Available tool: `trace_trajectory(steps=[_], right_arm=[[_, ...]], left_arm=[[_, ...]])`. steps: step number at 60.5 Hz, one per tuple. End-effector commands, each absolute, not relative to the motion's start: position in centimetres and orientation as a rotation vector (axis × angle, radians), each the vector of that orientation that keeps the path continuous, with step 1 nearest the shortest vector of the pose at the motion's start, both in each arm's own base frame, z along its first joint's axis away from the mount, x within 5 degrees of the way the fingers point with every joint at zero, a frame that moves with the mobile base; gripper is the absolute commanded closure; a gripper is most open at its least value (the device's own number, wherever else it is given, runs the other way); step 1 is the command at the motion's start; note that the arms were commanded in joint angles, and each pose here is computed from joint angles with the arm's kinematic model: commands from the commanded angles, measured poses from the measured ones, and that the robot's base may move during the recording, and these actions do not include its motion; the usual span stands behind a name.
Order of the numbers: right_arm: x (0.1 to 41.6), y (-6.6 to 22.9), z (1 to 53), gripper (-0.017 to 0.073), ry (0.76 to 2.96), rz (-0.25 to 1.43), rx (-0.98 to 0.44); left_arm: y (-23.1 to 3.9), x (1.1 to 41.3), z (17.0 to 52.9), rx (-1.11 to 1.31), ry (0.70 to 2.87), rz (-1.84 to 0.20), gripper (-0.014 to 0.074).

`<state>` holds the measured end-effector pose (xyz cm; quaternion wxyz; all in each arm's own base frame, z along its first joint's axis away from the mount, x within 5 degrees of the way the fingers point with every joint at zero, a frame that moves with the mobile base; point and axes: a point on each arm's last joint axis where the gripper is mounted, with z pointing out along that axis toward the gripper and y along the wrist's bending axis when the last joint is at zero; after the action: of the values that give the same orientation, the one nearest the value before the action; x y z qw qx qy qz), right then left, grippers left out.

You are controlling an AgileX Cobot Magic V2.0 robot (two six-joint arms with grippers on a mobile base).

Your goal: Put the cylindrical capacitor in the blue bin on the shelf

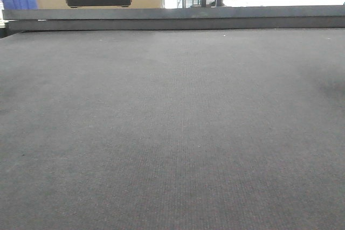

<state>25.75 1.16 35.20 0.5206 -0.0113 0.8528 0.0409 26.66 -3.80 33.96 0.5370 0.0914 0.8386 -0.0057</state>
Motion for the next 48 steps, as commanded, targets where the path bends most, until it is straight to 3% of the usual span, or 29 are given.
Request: trace_trajectory(steps=[1,18,48], right_arm=[[24.4,1.0,36.1,0.0650,2.028,0.091,-0.036],[19.5,1.1,35.9,0.0650,2.035,0.100,-0.049],[10.7,0.8,40.0,0.0650,1.812,0.060,-0.089]], left_arm=[[-3.7,25.0,35.8,0.217,2.031,-0.008,0.0704],[-2.8,20.6,39.5,0.193,2.015,0.004,0.0704],[-2.0,16.3,41.4,0.173,1.960,0.000,0.0704]])
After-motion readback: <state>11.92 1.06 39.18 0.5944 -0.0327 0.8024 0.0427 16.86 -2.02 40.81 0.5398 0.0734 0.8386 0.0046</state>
